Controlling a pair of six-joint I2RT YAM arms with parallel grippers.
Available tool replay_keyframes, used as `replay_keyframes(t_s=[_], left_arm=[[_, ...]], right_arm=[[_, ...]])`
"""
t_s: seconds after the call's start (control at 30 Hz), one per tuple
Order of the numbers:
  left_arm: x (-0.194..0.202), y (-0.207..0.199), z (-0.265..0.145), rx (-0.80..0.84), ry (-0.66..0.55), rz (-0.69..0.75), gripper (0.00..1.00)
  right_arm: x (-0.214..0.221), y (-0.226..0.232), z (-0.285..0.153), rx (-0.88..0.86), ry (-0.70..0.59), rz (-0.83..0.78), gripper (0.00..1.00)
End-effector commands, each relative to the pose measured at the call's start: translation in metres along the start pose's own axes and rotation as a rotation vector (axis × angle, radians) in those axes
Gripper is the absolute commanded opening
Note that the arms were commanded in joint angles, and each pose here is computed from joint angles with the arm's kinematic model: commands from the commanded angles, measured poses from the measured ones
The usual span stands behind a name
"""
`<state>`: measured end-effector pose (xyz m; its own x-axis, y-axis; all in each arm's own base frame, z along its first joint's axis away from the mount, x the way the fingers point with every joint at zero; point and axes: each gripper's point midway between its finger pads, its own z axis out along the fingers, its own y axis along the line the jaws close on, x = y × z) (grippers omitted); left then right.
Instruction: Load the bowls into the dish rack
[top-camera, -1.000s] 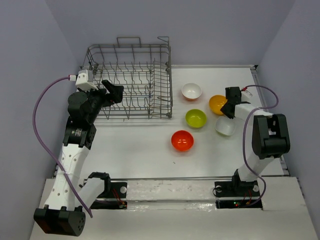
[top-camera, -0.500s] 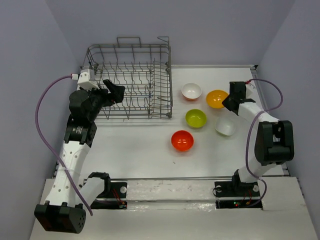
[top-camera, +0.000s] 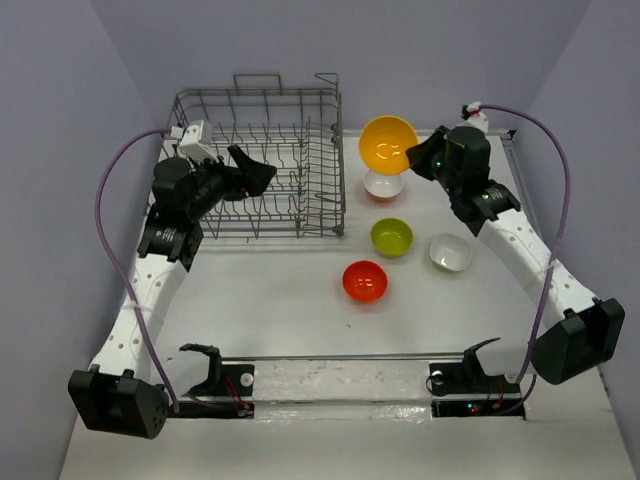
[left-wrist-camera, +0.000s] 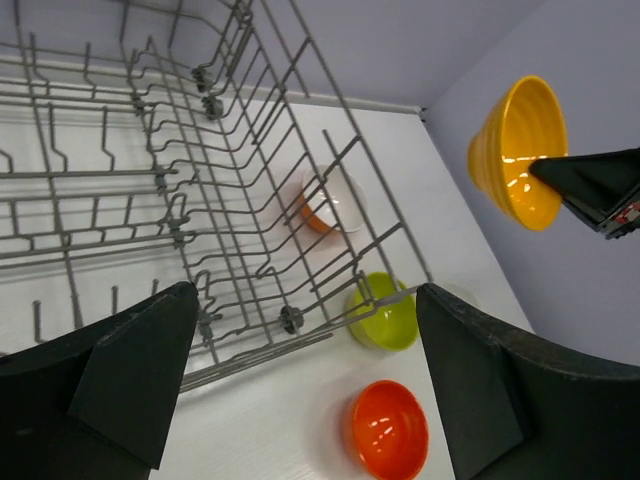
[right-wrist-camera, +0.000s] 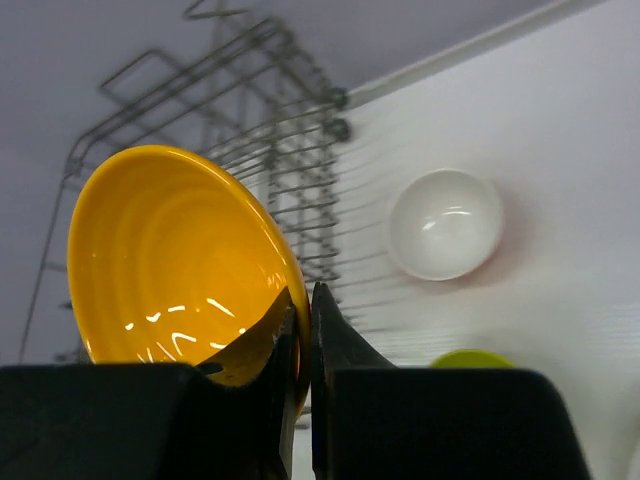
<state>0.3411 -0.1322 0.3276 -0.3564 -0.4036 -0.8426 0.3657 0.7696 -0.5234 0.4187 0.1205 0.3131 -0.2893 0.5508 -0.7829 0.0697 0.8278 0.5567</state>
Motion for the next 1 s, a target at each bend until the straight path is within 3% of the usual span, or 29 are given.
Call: replay_keyframes(t_s=[0.0,0.23,0.4,0.73,0.97], left_arm=[[-0.041,-0.066,-0.004,0.165,-0.073,0.049,0.99],[-0.033,-0.098,0.0,0.184,-0.012,0.066,0.99],[-0.031,-0.082,0.004,0.065,-0.02,0.08,0.99],[-0.031,-0.036,0.009,-0.232,-0.048,0.121,0.96],[-0.031,-0.034,0.012,-0.24,-0.055,0.119,0.9]], right_arm=[[-0.007,0.079,-0.019,-0.159,-0.033,-0.065,0.01],[0.022,0.15,-0.022,-0.278,0.01,-0.121,0.01],[0.051,0.187,-0.022,-0.318,0.037,-0.155,0.01],[0.069,0.224,-0.032,-0.367,0.038,-0.183,0.01],[0.068,0.227,-0.038,-0.391,0.043,-0.174,0.01]])
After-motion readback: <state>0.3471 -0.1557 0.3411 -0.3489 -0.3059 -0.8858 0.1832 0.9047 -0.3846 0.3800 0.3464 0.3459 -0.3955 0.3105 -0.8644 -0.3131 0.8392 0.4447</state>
